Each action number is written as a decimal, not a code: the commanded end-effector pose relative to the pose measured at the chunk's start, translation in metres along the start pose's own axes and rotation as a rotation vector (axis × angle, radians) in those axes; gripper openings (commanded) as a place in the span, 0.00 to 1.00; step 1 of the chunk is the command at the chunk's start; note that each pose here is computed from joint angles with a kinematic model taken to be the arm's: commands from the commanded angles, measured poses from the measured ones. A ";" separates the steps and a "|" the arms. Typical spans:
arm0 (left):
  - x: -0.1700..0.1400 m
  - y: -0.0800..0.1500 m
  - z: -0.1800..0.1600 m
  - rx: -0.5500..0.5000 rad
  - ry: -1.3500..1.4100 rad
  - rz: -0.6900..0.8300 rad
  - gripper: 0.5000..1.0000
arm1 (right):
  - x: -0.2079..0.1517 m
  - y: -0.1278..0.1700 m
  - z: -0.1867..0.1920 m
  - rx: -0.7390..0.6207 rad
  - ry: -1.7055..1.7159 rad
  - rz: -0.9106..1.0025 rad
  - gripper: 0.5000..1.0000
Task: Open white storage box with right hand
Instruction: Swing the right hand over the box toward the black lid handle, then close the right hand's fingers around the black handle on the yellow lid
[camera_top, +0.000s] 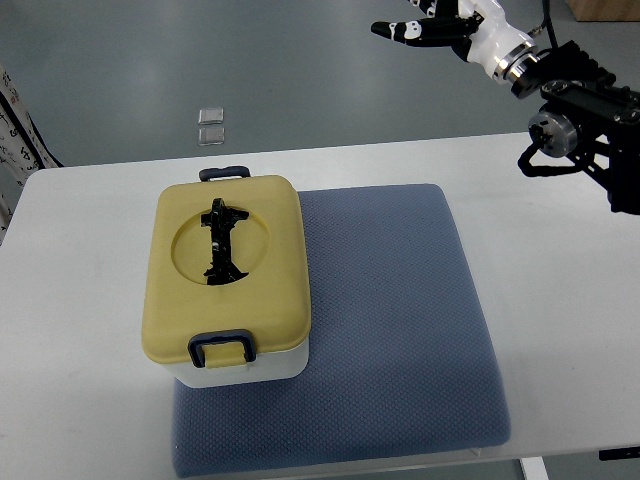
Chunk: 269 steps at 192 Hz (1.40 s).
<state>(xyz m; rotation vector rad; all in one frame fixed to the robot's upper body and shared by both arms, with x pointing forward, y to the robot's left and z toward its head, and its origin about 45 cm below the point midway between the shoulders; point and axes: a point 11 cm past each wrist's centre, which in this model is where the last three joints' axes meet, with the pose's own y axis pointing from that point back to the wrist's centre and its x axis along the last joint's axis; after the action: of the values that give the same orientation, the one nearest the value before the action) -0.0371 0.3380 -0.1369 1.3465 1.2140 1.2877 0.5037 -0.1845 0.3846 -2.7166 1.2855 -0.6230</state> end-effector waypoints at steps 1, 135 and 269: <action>0.000 0.000 0.000 0.000 0.000 0.000 1.00 | -0.028 -0.019 -0.031 0.038 0.135 -0.185 0.85; 0.000 0.000 0.000 0.000 -0.001 0.001 1.00 | -0.195 -0.042 -0.056 0.104 0.862 -0.991 0.82; 0.000 0.000 0.000 0.000 0.000 0.000 1.00 | -0.231 -0.035 -0.040 0.155 0.965 -1.080 0.50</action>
<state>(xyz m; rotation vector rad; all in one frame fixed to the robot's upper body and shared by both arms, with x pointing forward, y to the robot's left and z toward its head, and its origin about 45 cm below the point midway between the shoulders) -0.0372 0.3381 -0.1368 1.3473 1.2134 1.2871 0.3836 0.0168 0.3564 -2.7864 -0.4389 -2.1328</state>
